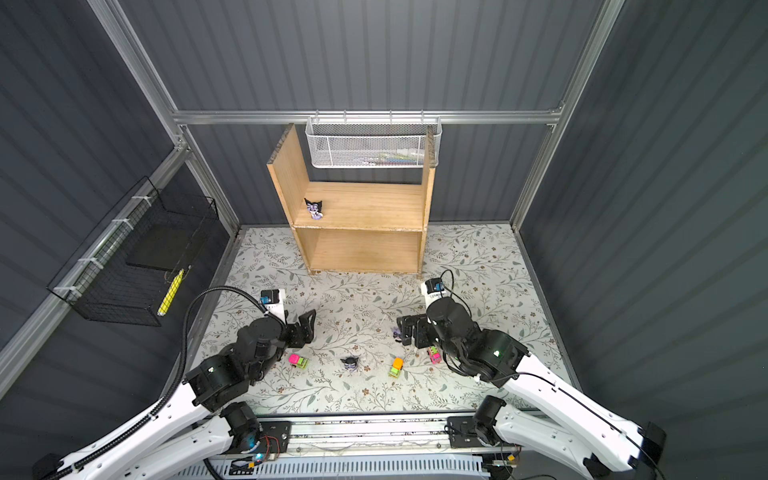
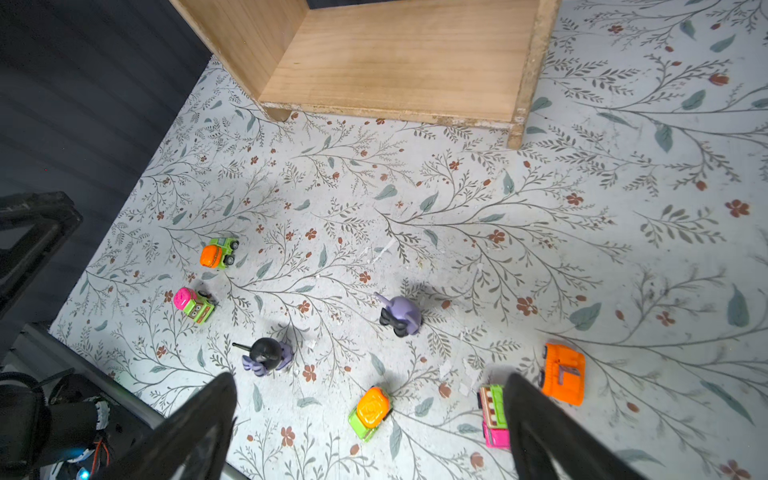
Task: Place and organize the plastic toys onto the shelf
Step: 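Withdraw the left gripper from the shelf while the right gripper moves toward the toys, then lower the right gripper onto the second purple-bowed black cat toy and close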
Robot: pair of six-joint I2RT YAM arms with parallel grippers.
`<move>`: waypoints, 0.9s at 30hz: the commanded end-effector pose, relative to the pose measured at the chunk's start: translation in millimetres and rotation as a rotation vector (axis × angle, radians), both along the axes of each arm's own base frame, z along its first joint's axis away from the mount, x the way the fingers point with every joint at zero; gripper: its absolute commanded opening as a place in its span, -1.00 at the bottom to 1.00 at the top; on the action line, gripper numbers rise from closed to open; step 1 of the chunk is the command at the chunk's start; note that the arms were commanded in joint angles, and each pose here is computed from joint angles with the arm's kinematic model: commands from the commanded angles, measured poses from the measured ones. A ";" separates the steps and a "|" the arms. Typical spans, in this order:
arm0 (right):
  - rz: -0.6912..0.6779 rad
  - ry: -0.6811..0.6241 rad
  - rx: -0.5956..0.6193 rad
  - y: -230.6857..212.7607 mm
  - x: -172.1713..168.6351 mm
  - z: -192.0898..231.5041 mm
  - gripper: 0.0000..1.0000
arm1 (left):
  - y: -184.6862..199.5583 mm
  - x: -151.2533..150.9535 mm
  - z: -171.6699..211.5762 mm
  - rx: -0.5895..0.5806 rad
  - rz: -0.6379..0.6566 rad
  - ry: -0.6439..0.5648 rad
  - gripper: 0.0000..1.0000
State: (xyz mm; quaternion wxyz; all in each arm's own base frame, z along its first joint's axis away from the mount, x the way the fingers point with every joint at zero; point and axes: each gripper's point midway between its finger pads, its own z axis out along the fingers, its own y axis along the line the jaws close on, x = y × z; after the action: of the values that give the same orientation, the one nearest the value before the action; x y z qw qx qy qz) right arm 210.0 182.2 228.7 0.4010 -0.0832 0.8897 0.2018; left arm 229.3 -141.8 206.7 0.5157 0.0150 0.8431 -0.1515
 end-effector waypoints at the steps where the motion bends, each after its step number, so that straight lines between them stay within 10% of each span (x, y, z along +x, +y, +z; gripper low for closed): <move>1: -0.069 0.000 -0.022 -13.2 -2.8 0.0 0.98 | 6.4 -10.5 -19.9 -0.029 0.030 0.039 0.63; 20: -0.073 0.026 0.004 2.1 -27.4 -43.3 0.75 | -5.3 -16.7 -47.3 0.274 0.055 0.017 0.95; 27: -0.042 0.004 -0.015 42.7 -45.0 -65.5 0.62 | 29.1 22.1 -76.9 0.244 0.138 0.205 0.99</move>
State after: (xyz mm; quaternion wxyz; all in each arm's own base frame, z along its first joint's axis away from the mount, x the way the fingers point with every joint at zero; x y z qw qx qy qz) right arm 163.0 217.1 164.3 0.3779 -0.0999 0.9024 0.1815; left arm 242.7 -118.3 137.0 0.4571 -0.0010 0.8894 -0.0036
